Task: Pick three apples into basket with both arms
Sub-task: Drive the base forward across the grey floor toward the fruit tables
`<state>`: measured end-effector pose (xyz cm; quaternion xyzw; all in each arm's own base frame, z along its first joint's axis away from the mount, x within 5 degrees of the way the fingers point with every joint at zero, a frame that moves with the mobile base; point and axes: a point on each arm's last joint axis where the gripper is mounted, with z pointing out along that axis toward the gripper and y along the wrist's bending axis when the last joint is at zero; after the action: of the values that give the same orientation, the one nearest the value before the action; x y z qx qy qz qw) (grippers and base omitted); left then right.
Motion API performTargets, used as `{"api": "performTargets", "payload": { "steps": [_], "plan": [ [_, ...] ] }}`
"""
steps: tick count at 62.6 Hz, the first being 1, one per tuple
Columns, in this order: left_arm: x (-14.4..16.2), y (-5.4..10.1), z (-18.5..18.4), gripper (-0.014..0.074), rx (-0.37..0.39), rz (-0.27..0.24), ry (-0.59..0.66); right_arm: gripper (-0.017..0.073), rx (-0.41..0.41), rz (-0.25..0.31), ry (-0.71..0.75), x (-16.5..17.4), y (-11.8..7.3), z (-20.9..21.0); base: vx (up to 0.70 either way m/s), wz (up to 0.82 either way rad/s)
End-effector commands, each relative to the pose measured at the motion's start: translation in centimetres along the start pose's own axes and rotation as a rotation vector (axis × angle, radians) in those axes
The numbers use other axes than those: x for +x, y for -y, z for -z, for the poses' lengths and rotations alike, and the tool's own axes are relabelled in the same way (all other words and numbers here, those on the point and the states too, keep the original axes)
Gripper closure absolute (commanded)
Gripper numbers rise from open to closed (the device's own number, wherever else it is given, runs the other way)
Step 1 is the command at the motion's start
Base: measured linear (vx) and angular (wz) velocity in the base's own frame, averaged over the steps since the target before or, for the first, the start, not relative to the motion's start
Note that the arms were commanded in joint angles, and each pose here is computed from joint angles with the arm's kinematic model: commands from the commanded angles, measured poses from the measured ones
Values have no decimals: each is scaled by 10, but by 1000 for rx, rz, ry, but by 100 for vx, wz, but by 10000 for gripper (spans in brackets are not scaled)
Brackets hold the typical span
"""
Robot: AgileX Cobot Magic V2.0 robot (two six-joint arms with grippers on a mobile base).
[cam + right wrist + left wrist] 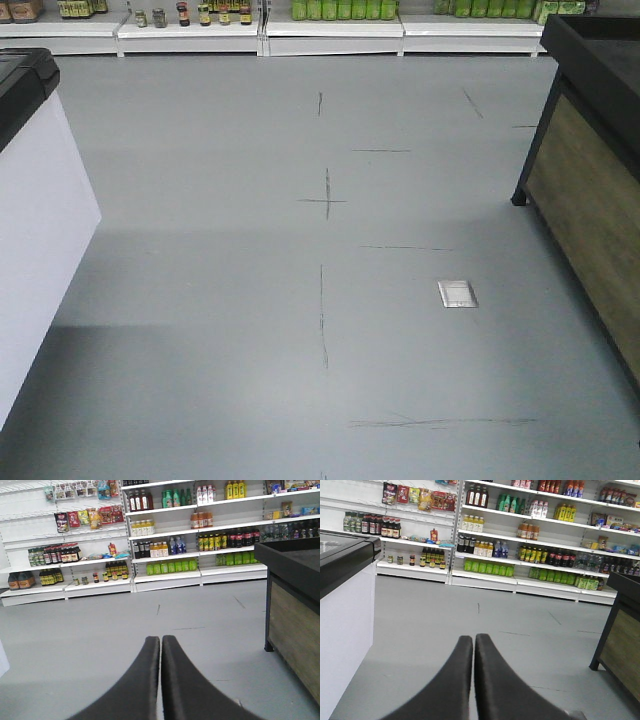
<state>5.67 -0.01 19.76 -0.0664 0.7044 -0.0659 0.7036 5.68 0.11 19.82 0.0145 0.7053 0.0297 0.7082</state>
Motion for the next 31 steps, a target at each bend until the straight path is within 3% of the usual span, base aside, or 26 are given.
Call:
{"api": "performTargets", "payload": {
  "steps": [1,31],
  "plan": [
    [-16,3,2,600,19,11,106,564,-3,13,74,-3,0,1,0,0],
    [-16,3,2,600,19,11,106,564,-3,13,74,-3,0,1,0,0]
  ]
}}
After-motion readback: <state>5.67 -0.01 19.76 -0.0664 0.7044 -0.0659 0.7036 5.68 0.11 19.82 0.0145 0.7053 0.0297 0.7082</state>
